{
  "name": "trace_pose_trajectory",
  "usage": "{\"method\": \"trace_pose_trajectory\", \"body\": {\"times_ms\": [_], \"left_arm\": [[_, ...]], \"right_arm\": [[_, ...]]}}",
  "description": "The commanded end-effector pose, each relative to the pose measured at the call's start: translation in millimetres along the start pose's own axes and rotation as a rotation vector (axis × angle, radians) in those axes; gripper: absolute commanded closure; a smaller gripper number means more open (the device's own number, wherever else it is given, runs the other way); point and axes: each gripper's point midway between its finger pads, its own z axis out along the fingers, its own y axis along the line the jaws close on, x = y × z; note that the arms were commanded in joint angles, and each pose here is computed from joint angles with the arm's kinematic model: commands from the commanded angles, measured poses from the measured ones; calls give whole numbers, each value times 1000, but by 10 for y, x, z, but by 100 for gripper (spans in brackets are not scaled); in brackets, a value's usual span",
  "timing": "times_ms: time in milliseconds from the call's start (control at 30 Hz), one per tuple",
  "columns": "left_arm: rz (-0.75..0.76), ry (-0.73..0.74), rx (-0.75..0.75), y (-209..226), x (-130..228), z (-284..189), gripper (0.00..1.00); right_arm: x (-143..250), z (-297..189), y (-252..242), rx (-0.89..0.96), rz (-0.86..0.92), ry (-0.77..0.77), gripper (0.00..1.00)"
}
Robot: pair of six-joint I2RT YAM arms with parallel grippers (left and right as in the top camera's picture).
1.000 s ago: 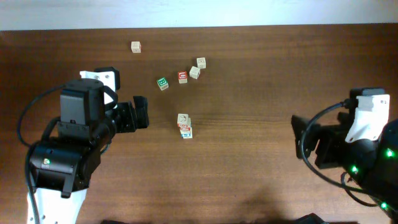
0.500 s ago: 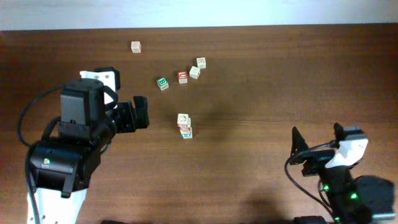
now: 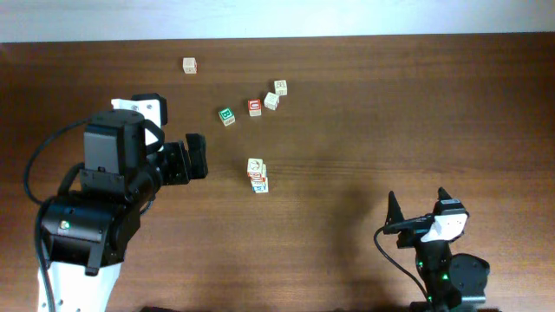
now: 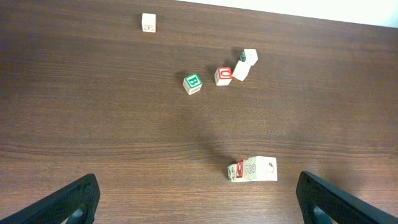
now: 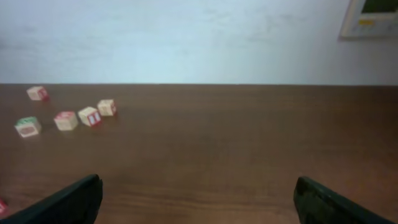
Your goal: Rotate 5 blocks
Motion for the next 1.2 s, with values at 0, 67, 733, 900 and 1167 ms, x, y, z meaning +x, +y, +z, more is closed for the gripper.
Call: {"method": "trace_pose_trajectory", "body": {"times_ms": [0,67,733,900,1167], "left_arm": [[7,-18,-9,19,-32,-49,1],[7,-18,-9,19,-32,-49,1],[7,-18,-9,19,-32,-49,1],[7,-18,-9,19,-32,-49,1],[7,-18,-9,19,-32,-49,1]], "right_arm": [[112,51,-86,43,-1,-19,2],[108,60,-86,42,-6,-32,2],[110,60,-84,41,-20,-31,2],[110,60,-84,41,-20,-31,2],[110,60,-84,41,-20,-31,2]]}}
